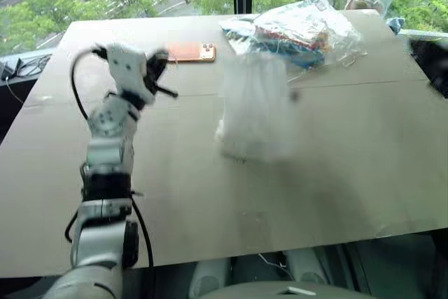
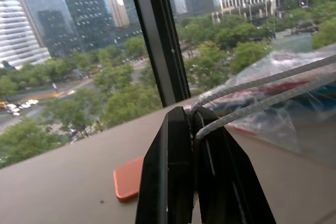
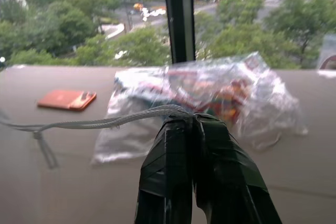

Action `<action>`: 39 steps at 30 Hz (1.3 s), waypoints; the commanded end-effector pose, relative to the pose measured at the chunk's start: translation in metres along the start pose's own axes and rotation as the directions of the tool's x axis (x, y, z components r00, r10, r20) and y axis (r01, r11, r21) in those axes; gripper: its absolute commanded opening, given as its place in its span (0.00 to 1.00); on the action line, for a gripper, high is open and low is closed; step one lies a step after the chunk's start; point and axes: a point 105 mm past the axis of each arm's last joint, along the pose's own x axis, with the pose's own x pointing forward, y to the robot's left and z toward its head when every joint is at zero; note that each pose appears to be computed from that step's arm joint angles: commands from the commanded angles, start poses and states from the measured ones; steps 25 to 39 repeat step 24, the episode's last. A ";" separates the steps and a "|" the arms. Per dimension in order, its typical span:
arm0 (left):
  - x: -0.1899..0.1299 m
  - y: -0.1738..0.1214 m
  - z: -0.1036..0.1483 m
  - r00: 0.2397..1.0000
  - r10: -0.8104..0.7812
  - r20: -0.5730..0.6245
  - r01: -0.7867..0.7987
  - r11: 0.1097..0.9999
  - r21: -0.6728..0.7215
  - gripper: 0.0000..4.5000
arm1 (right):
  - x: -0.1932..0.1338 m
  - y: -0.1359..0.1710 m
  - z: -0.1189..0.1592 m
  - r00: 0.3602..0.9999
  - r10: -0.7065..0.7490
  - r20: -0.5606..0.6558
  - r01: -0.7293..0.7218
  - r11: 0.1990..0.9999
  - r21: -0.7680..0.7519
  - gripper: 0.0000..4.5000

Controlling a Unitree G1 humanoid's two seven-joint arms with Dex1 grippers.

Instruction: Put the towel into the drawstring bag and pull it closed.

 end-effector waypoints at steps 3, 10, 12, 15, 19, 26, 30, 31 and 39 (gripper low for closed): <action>-0.038 -0.046 -0.018 0.967 -0.227 -0.115 0.214 0.970 -0.116 0.01 | -0.012 0.064 -0.047 0.977 0.168 -0.127 -0.181 0.979 -0.094 0.00; -0.084 -0.041 -0.036 0.923 -0.309 -0.230 0.261 0.940 -0.218 0.53 | -0.033 0.071 -0.096 0.955 0.153 -0.256 -0.209 0.955 -0.210 0.65; -0.092 -0.039 -0.035 0.916 -0.317 -0.246 0.262 0.937 -0.231 0.74 | -0.039 0.072 -0.095 0.957 0.153 -0.247 -0.212 0.949 -0.235 0.88; -0.109 -0.036 -0.035 0.910 -0.318 -0.266 0.244 0.930 -0.276 0.75 | -0.046 0.069 -0.092 0.970 0.120 -0.211 -0.176 0.946 -0.271 0.98; -0.120 -0.034 -0.032 0.920 -0.278 -0.277 0.190 0.933 -0.305 0.75 | -0.049 0.056 -0.090 0.986 0.040 -0.161 -0.089 0.948 -0.306 0.98; -0.120 -0.031 -0.026 0.938 -0.224 -0.264 0.138 0.941 -0.308 0.75 | -0.045 0.049 -0.088 0.993 0.009 -0.114 -0.044 0.950 -0.308 0.98; -0.120 -0.031 -0.026 0.938 -0.224 -0.264 0.138 0.941 -0.308 0.75 | -0.045 0.049 -0.088 0.993 0.009 -0.114 -0.044 0.950 -0.308 0.98; -0.120 -0.031 -0.026 0.938 -0.224 -0.264 0.138 0.941 -0.308 0.75 | -0.045 0.049 -0.088 0.993 0.009 -0.114 -0.044 0.950 -0.308 0.98; -0.120 -0.031 -0.026 0.938 -0.224 -0.264 0.138 0.941 -0.308 0.75 | -0.045 0.049 -0.088 0.993 0.009 -0.114 -0.044 0.950 -0.308 0.98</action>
